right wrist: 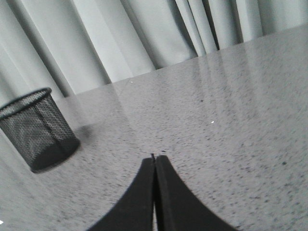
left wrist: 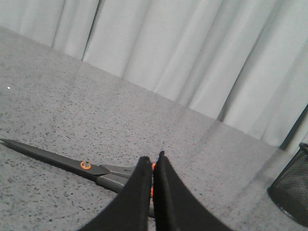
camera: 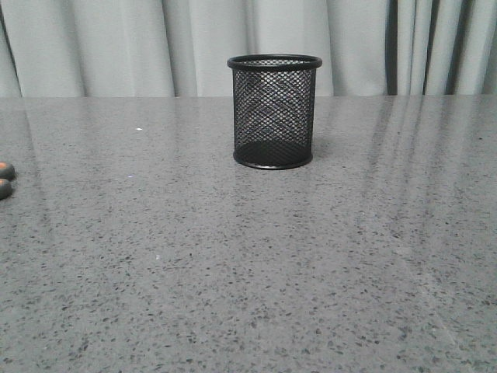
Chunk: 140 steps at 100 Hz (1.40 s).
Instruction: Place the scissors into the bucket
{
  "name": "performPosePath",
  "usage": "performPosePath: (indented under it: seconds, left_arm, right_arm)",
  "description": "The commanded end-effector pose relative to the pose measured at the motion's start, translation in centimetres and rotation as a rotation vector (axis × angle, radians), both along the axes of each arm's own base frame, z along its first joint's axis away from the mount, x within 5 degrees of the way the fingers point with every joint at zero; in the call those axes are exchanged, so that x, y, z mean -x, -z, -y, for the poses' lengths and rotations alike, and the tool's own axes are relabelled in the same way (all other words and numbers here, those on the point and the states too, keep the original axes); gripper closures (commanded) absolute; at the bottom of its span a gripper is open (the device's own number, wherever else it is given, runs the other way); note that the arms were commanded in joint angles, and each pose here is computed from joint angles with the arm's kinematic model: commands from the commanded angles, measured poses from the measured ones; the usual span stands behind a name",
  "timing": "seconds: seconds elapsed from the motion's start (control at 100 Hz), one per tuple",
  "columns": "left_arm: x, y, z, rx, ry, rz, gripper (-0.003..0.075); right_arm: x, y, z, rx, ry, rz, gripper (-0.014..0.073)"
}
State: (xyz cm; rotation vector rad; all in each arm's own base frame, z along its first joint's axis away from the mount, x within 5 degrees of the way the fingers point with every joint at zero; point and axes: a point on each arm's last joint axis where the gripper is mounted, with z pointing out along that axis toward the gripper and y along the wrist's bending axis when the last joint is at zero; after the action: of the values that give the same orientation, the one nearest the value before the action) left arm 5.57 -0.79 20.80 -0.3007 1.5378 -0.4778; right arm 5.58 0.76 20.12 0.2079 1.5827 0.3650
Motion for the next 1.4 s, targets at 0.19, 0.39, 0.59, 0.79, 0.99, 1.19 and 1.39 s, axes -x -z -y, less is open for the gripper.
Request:
performPosePath:
  seconds: [0.19, 0.39, 0.59, 0.79, 0.99, 1.19, 1.39]
  left_arm:
    - [0.2, -0.8, -0.6, 0.262, -0.046, 0.083, 0.0741]
    - [0.8, -3.3, 0.0, 0.232, 0.022, 0.106, 0.0741]
    - [1.5, -7.6, 1.0, 0.034, 0.125, 0.057, 0.0741]
    - [1.3, -13.0, 1.9, -0.328, 0.239, -0.096, 0.0741]
    - [0.0, -16.3, 2.2, -0.458, 0.313, -0.26, 0.0741]
    - [-1.5, -16.6, 2.2, -0.592, 0.362, -0.318, 0.072]
    - [-2.6, -16.5, 2.3, -0.584, 0.371, -0.335, 0.0493]
  right_arm:
    - [0.2, -1.0, 0.3, -0.284, 0.025, 0.084, 0.0667]
    - [0.9, -3.6, -0.5, -0.272, -0.07, 0.064, 0.0641]
    - [0.5, -6.9, -1.5, -0.167, -0.158, -0.067, 0.0641]
    - [-1.5, -10.4, -1.8, 0.01, -0.196, -0.242, 0.0641]
    - [-3.7, -12.9, -2.3, 0.086, -0.262, -0.383, 0.0638]
    - [-5.2, -14.3, -2.6, 0.14, -0.296, -0.413, 0.0513]
    - [-6.3, -13.9, -2.6, 0.131, -0.297, -0.454, 0.0164]
